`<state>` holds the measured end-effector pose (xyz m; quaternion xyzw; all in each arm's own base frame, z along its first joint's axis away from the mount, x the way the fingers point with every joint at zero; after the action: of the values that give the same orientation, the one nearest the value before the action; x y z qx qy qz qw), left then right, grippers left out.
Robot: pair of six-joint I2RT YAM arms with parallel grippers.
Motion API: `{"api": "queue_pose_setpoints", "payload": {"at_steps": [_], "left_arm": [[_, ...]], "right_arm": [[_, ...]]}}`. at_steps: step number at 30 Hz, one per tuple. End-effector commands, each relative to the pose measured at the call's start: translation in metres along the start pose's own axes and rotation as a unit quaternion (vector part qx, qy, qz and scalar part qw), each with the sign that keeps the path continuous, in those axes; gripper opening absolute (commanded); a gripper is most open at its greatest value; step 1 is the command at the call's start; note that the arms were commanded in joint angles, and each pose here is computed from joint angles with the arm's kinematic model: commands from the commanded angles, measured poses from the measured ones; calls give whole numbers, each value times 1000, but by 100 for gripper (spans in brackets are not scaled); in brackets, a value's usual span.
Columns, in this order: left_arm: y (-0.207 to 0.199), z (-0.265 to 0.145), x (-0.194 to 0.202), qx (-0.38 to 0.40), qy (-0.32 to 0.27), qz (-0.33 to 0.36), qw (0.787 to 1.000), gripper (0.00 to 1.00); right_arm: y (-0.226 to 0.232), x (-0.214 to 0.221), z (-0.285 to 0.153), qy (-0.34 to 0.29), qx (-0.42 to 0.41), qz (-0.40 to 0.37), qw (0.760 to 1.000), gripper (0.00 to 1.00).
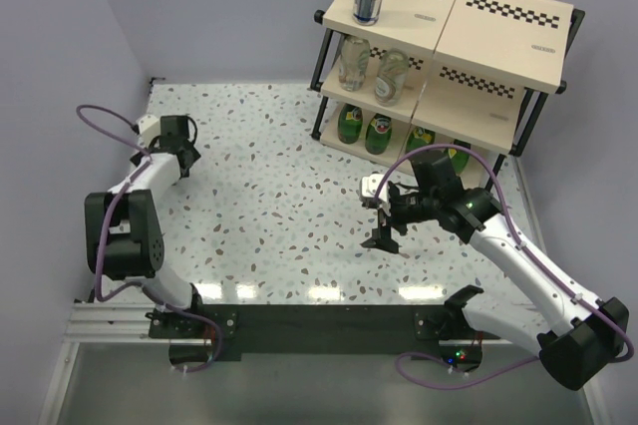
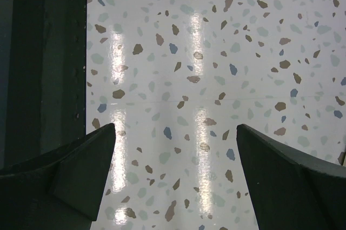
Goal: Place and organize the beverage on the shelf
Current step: Pick up the drink from the center of the board.
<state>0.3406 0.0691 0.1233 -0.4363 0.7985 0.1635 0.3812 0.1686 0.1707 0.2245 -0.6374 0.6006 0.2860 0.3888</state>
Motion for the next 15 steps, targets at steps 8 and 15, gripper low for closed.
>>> {"api": "queue_pose_setpoints", "payload": {"at_steps": [8,15], "left_arm": [[-39,22,-63,55,-111,76,989,86],[-47,6,-62,153,-129,134,970,36]], "right_arm": [[-3,-3,-2,-7,8,-16,1000,97],[-3,-2,-2,-5,9,-17,1000,97]]}}
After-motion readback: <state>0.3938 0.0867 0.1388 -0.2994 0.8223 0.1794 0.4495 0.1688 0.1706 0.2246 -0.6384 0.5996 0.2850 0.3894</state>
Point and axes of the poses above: each gripper's point midway between its finger pads, its own z axis out along the fingers, its own y axis along the line the jaws close on, x = y × z, the point moved 6 cm from there along -z, back along the fingers, and after that the axes turned 5 degrees about -z, right-handed, at the moved point
